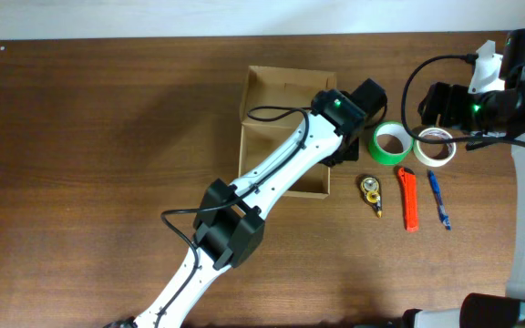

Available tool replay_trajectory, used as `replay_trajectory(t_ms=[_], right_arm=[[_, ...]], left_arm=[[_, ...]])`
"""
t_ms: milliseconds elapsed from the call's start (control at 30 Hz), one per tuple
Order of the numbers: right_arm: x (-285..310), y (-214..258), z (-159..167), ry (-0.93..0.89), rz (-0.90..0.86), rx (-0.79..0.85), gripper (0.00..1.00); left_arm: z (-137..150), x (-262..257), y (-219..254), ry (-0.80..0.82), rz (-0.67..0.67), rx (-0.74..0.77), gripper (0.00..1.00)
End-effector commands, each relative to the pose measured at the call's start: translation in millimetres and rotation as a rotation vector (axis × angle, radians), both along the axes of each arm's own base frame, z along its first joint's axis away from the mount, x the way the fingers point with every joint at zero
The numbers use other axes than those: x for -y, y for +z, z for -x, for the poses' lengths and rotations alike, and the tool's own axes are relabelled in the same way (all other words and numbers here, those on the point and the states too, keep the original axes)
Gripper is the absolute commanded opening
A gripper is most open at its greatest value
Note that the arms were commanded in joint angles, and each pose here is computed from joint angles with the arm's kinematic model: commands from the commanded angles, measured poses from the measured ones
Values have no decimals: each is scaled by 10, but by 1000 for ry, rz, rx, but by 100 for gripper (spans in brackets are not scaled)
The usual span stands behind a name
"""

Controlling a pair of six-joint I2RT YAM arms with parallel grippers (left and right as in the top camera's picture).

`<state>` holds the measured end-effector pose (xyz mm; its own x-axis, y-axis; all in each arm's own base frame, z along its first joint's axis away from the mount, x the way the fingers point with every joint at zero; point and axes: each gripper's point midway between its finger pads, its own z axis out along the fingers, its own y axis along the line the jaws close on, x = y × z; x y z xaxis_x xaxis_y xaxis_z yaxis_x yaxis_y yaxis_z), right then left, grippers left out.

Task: Pack container
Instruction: 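Drag the box with the left gripper to the table center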

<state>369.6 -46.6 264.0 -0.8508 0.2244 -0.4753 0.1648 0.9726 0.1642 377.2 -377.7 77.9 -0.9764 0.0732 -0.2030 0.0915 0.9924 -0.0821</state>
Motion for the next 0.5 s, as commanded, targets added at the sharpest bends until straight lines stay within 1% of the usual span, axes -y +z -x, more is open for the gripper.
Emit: replay_trajectory(t_ms=[0,133,167,233,267,300,333,367,467], right_arm=[[-7,73,-27,-4,-16,23,94],[-11,75,-30,-2,-18,24,95],[-11,75,-30,-2,-18,24,95],[-11,75,-30,-2,-18,24,94],[-11,75,-30,-2,-17,24,95],[-11,76,-31,-2,-18,25,95],[-11,76,-31,-2,-17,25,95],[-11,76,-31,-2,-17,25,95],[-10,76,-31,-2,-17,25,95]], left_arm=[[-110,-56,-160,0,-8,-13,1],[-147,-89,-159,5,-7,-12,2],[-147,-87,-158,1,-7,-11,5],[-154,-85,-157,-16,-10,-6,31],[-162,-81,-154,-25,-11,-1,51],[-168,-77,-153,-32,-11,2,65],[-168,-76,-153,-34,-11,2,73],[-167,-77,-153,-35,-11,2,77],[-168,-78,-151,-46,-14,4,77]])
